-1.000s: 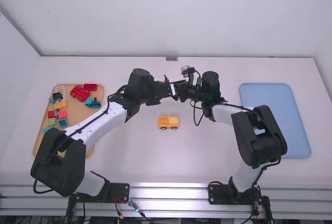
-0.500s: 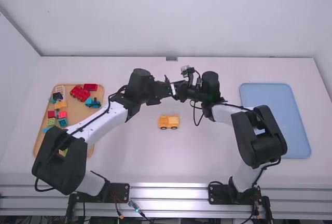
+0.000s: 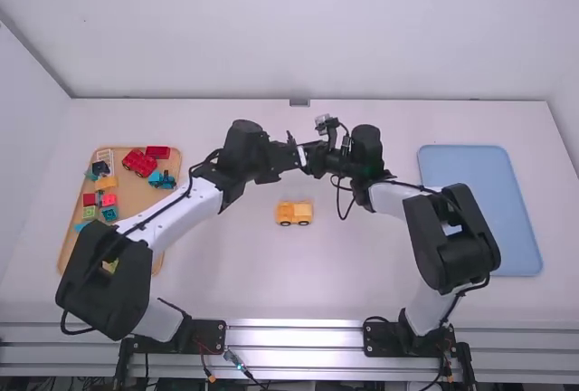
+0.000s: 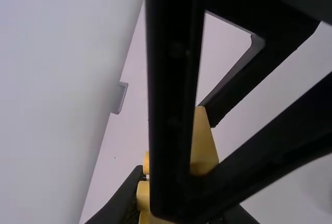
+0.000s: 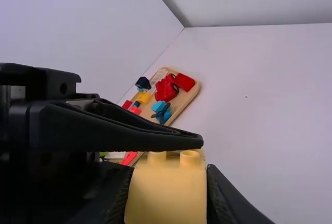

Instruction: Assemble lego blocks to make yellow taxi

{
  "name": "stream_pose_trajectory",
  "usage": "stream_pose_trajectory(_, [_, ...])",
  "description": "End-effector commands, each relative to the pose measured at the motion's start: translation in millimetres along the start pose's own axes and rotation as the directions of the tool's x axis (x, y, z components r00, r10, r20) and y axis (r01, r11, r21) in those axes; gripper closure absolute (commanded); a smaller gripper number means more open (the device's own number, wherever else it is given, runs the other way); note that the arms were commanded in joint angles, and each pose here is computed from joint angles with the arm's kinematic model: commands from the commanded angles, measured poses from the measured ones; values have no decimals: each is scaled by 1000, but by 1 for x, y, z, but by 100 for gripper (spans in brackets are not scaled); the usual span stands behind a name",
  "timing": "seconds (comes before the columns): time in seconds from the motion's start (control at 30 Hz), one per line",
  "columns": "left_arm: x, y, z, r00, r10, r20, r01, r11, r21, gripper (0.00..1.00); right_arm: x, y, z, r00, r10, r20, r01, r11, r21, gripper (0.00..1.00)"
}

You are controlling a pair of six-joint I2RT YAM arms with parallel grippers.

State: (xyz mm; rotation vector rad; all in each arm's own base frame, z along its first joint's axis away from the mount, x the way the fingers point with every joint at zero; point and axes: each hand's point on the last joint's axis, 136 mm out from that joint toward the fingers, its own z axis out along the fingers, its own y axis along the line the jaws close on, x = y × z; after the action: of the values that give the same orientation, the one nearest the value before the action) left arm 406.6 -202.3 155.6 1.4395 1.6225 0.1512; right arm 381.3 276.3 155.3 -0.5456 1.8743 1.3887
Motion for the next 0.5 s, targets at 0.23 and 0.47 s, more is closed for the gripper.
stream_pose_trajectory(0.23, [-4, -8, 2, 1000, -7, 27, 6, 1000, 28, 1, -5, -8, -1, 1000, -20, 17, 19, 998, 57, 70])
stream_pose_trajectory(0.47, [15, 4, -4, 995, -62, -79, 60, 998, -28, 1, 1, -25, -8, 994, -106, -13, 107, 987, 118, 72])
